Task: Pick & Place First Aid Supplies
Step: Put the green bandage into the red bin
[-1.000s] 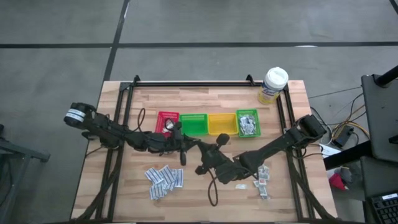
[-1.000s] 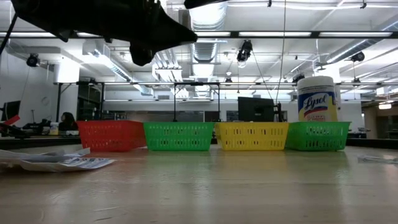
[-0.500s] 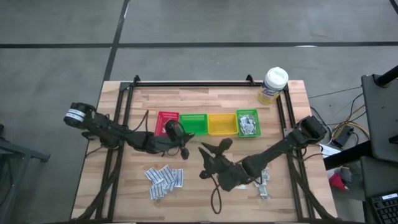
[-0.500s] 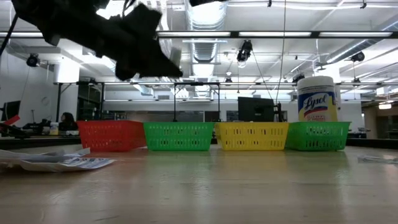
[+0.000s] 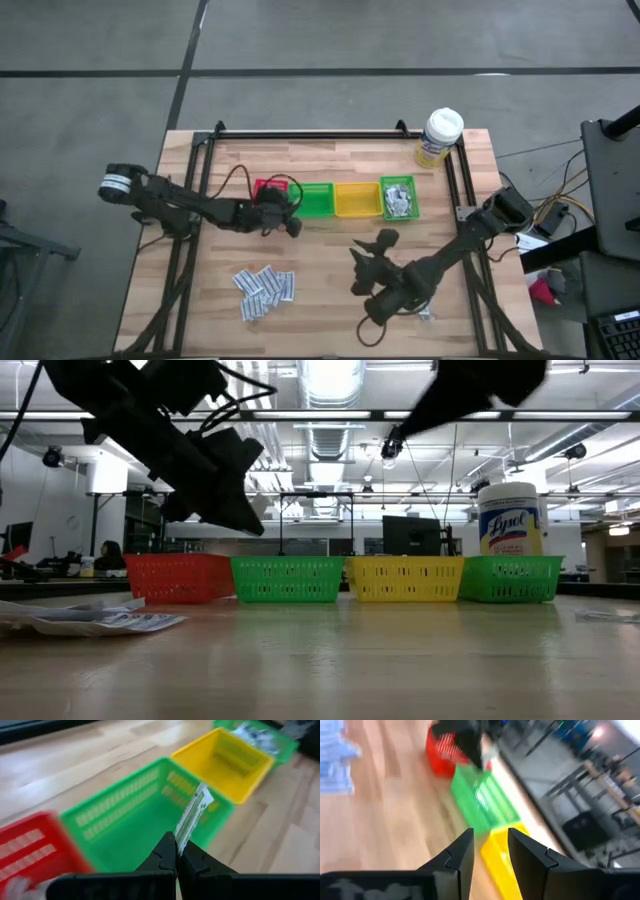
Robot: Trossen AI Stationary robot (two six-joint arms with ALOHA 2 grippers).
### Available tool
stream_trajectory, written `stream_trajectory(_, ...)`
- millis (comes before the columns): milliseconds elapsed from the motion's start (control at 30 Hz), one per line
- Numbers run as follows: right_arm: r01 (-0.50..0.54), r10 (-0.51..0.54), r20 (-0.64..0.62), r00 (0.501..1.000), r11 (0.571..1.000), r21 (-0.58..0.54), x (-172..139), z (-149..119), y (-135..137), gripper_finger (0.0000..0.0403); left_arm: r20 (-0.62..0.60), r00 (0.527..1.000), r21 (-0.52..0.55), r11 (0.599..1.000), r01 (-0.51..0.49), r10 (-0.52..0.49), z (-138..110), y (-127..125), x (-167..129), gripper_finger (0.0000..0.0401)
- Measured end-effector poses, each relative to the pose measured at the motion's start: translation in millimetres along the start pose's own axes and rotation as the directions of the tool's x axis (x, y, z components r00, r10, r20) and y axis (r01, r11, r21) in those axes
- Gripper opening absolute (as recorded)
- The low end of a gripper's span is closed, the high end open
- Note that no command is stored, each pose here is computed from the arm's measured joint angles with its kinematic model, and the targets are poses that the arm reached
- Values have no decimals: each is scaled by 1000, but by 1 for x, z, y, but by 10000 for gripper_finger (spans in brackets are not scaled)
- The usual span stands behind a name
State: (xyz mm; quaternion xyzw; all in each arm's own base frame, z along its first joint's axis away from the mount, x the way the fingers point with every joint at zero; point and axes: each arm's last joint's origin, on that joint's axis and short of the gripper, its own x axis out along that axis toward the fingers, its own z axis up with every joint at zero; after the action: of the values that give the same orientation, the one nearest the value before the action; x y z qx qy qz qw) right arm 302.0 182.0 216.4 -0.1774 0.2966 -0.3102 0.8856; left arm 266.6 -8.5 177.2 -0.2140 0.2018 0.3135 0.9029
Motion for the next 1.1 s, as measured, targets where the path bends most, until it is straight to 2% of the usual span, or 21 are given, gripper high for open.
stream_trajectory(200, -56, 50, -136, 990, 998, -41, -6, -14, -5, 117, -108, 990, -69, 993, -94, 86, 9, 24, -10, 0)
stream_trajectory(467, -64, 46, -211, 976, 995, -79, -15, -26, -10, 105, -203, 965, -130, 972, -195, 166, 17, 47, -32, 0)
stream_trajectory(633, -68, 55, -204, 977, 996, -55, -28, -30, -11, 94, -276, 942, -167, 956, -243, 191, 17, 58, -36, 0)
stream_trajectory(1100, -155, 158, -96, 983, 987, 40, -74, -30, -28, 66, -413, 888, -176, 940, -294, 200, 7, 68, -12, 0)
